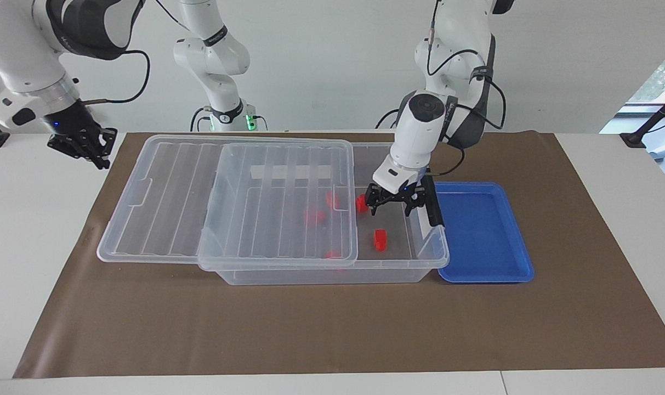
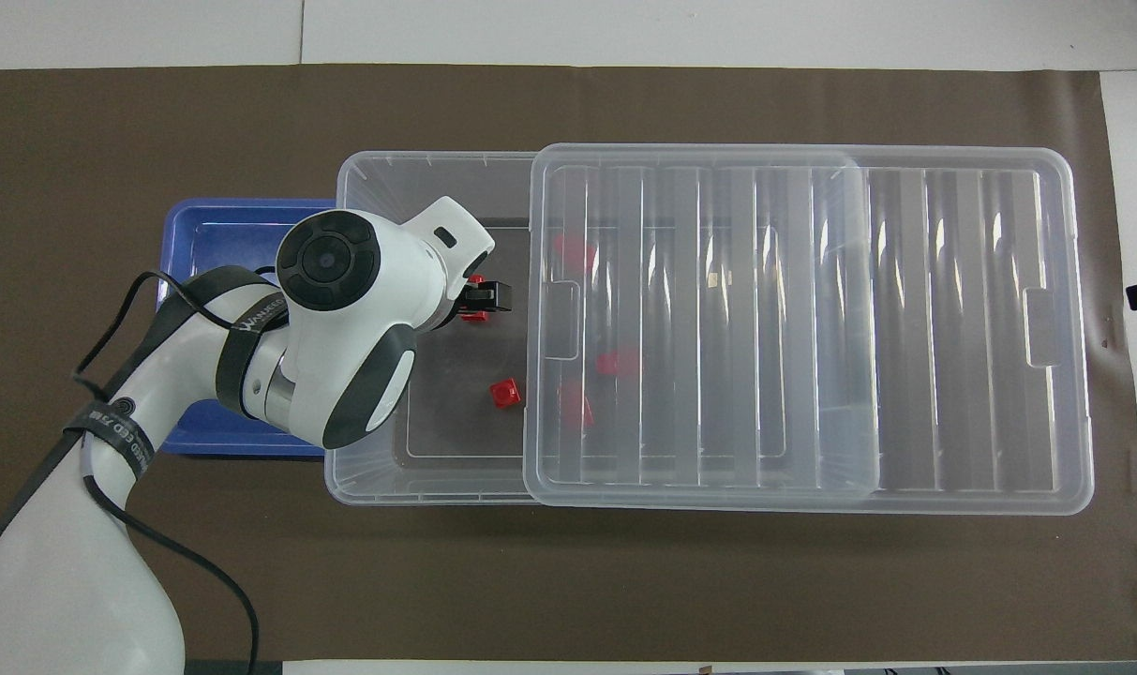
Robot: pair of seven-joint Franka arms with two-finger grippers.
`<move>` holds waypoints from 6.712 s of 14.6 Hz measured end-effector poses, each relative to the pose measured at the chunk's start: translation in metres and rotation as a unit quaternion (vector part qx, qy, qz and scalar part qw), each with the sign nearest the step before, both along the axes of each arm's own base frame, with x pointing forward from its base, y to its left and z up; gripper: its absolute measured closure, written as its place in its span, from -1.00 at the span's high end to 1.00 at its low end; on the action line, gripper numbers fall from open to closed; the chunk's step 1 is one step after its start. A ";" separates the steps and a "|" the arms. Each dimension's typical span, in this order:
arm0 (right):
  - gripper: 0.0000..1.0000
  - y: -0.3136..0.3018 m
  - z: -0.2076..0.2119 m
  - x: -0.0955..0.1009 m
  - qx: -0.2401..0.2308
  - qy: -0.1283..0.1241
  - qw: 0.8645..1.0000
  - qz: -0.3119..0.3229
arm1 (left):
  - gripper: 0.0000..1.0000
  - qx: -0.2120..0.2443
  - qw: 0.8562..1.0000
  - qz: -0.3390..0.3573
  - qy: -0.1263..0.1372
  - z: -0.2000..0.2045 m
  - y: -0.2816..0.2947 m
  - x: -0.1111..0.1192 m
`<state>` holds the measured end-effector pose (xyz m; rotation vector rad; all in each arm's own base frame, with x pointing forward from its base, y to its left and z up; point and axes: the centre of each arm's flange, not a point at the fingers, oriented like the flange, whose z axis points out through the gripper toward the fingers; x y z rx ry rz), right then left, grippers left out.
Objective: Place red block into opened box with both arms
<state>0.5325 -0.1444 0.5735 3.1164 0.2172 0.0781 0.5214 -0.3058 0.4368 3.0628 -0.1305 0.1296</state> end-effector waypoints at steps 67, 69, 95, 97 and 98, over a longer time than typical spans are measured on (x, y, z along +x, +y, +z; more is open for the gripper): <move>-0.98 0.177 -0.065 0.033 0.003 0.048 0.988 -0.146 | 1.00 0.042 0.997 -0.014 0.056 0.182 0.270 0.023; -0.98 0.170 -0.032 0.028 0.002 0.059 0.987 -0.152 | 1.00 0.042 0.997 -0.014 0.056 0.182 0.270 0.023; 1.00 0.090 0.043 0.010 0.009 0.058 0.991 -0.122 | 1.00 0.042 0.997 -0.014 0.056 0.182 0.270 0.023; 1.00 0.090 0.043 0.010 0.009 0.058 0.991 -0.122 | 1.00 0.042 0.997 -0.014 0.056 0.182 0.270 0.023; 1.00 0.090 0.043 0.010 0.009 0.058 0.991 -0.122 | 1.00 0.042 0.997 -0.014 0.056 0.182 0.270 0.023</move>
